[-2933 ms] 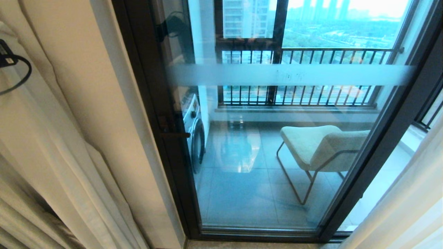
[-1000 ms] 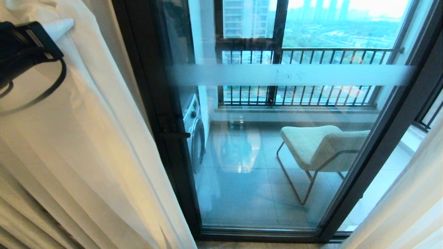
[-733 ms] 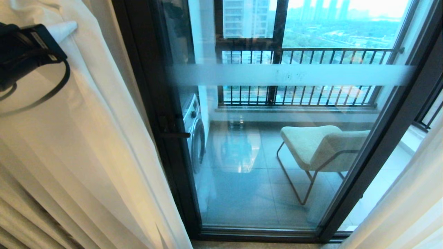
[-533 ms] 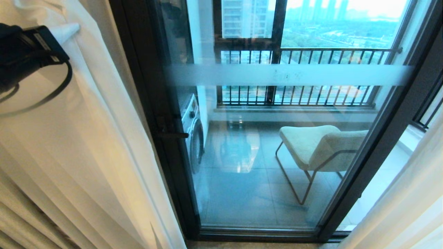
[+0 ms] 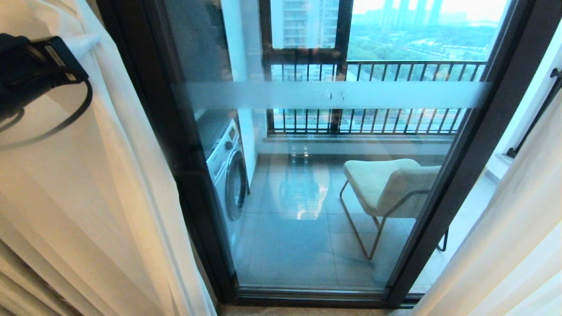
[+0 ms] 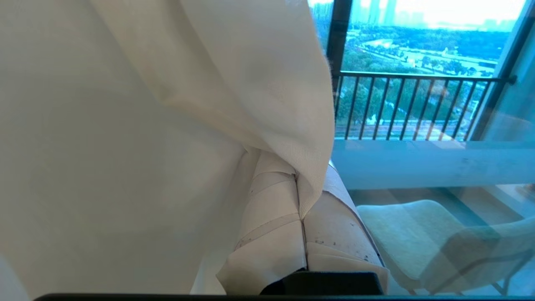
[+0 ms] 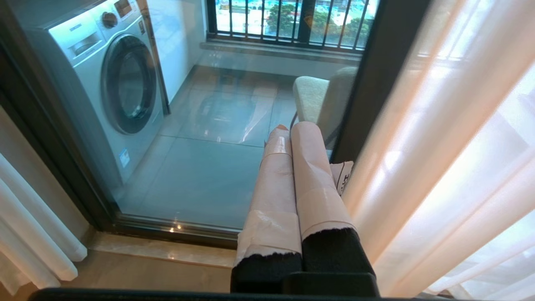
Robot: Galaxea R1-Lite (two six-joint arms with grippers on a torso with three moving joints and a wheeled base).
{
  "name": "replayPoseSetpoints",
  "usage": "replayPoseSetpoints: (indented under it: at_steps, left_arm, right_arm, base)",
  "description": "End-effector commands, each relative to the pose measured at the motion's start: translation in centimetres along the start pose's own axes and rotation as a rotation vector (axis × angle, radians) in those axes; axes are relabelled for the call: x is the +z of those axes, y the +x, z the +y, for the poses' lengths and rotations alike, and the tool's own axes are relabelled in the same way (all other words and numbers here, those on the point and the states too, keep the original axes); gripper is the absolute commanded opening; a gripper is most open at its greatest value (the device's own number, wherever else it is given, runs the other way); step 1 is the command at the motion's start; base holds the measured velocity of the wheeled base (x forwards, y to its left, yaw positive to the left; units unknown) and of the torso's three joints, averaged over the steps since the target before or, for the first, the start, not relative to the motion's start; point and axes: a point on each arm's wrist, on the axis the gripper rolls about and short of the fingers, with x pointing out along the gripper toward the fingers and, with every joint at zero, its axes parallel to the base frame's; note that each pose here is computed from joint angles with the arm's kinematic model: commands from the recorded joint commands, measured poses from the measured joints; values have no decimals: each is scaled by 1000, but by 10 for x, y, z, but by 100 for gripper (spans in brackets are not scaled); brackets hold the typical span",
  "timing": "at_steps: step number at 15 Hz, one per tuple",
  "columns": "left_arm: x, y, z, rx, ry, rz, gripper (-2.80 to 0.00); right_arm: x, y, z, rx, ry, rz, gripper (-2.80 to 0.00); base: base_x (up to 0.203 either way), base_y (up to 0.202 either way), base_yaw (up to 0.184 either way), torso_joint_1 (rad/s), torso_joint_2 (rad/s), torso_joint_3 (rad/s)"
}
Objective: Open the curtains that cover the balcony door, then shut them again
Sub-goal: Close the inner curtains on both sides
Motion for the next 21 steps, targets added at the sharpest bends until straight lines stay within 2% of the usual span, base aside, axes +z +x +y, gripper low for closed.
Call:
replayPoseSetpoints:
  at_steps: [1,21]
  left_arm:
    - [-2,2,1,0,-2,3,-280]
    - [-1,0,0,-2,-2,0,-280]
  right_arm:
    - [0,0,0,1,-1,2,-280]
    - [0,0,0,1,-1,2,-280]
  base:
    - [0,-189,2,2,2,5]
    - [0,-191,2,2,2,2]
